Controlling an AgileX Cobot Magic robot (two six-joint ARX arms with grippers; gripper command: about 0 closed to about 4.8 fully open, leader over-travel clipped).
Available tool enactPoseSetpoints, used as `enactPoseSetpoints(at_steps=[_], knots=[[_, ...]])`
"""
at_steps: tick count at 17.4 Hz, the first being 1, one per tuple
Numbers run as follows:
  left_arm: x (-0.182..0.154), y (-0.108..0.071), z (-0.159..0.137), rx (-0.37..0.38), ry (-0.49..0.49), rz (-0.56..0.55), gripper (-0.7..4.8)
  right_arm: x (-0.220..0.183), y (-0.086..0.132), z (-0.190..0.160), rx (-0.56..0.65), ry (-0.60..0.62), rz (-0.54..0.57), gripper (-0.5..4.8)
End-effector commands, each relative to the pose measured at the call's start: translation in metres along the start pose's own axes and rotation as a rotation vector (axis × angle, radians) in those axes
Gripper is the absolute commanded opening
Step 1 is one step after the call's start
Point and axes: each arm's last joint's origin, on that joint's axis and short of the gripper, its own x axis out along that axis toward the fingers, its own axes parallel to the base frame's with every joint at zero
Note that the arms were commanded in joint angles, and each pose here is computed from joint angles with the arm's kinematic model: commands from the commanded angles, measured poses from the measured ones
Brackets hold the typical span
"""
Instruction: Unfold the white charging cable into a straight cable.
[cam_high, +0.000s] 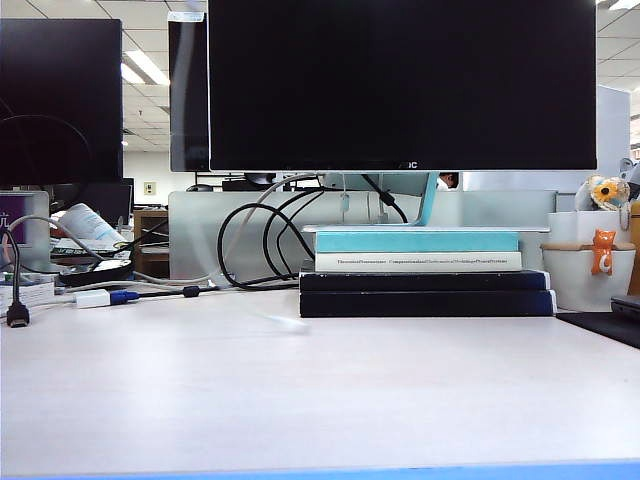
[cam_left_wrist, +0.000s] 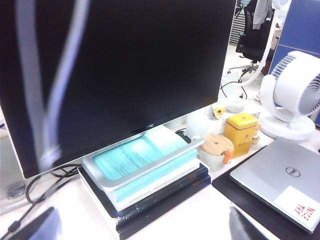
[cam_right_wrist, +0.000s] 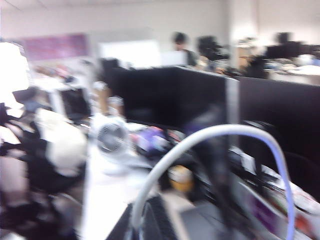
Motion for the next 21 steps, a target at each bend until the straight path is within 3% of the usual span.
enactPoseSetpoints(at_steps=[1, 6, 9, 12, 15, 21], knots=[[-0.001, 0.001, 0.002, 0.021, -0.013, 0.017, 4.79, -0.003, 0.010, 0.012, 0.021, -0.038, 0.111, -0.05], [-0.001, 0.001, 0.002, 0.021, -0.017, 0.017, 4.79, -0.042, -0.016, 0.010, 0.124, 0.118, 0.003, -0.05], [0.001, 0.000, 0.002, 0.022, -0.012, 0.018, 4.79, -0.086, -0.029, 0.002, 0.106, 0.299, -0.221, -0.05], [0.005, 0.000, 0.001, 0.025, -0.012, 0.021, 4.79, -0.112, -0.037, -0.010, 0.121, 0.455, -0.376, -0.05], [0.010, 0.000, -0.003, 0.026, 0.018, 0.020, 4.79, -0.134, -0.036, -0.034, 0.097, 0.783, -0.599, -0.05], [0.015, 0.000, -0.005, 0.027, 0.042, 0.016, 4.79, -0.150, -0.038, -0.040, 0.008, 1.044, -1.000, -0.05]])
